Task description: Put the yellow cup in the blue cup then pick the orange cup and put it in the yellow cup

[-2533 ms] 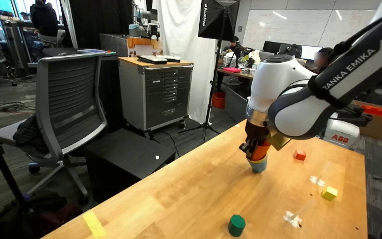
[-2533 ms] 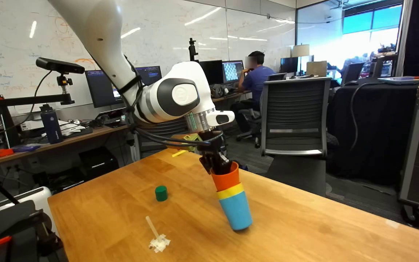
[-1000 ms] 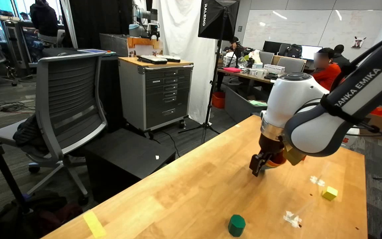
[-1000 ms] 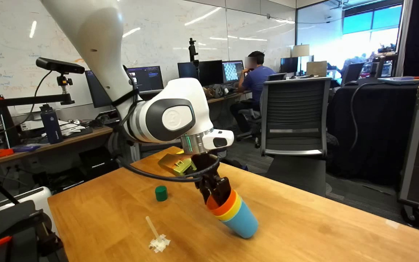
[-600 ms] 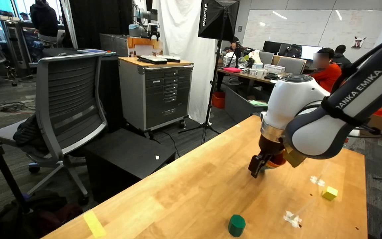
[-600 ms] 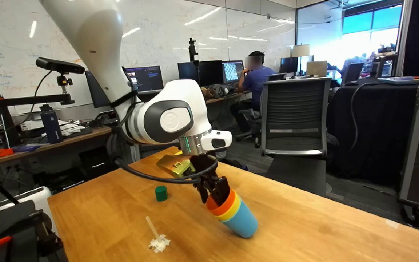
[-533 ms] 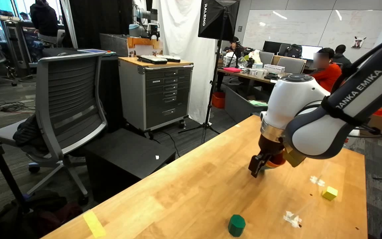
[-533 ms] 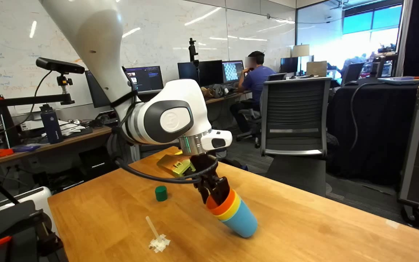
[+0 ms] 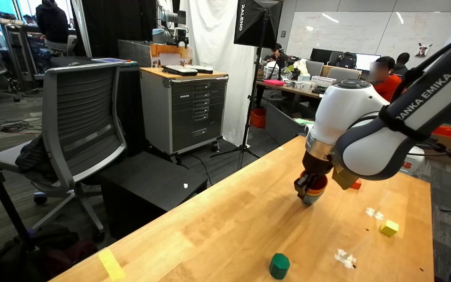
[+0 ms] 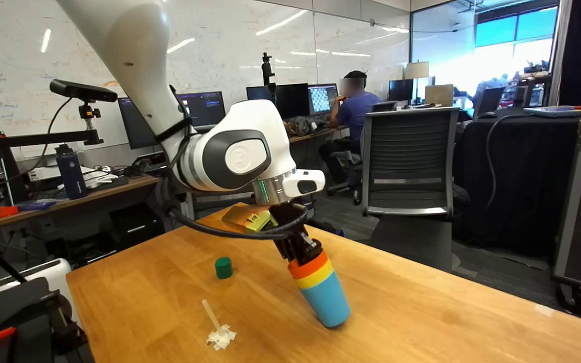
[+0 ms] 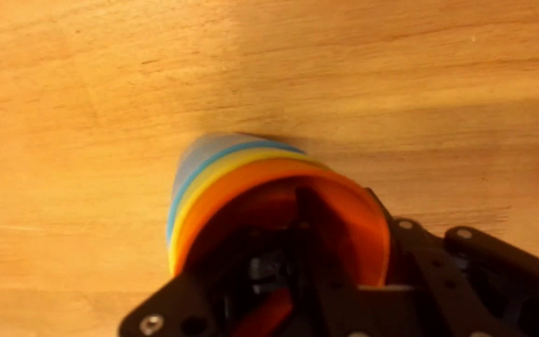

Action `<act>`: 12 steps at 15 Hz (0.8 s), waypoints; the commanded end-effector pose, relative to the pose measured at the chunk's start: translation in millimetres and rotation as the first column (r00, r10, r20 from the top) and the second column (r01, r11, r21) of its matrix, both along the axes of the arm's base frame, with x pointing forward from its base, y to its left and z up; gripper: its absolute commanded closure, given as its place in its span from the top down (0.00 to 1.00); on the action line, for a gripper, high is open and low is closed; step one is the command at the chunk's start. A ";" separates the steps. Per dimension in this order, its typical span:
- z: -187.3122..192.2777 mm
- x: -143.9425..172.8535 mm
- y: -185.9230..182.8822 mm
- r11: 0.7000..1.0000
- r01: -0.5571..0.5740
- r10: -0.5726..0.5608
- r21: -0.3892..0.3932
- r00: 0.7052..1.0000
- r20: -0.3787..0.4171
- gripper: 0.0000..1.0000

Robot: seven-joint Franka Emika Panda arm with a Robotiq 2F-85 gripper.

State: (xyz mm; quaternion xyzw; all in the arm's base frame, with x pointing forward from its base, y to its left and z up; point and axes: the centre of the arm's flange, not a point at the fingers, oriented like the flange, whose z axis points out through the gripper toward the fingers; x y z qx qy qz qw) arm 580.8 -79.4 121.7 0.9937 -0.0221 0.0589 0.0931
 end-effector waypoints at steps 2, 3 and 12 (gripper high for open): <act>15.7 6.0 9.3 0.999 -0.028 0.027 0.019 0.999 0.020 0.00; 18.8 6.0 8.9 0.999 -0.031 0.030 0.024 0.999 0.027 0.04; 29.2 0.8 -3.6 0.999 -0.016 0.014 0.044 0.999 0.042 0.02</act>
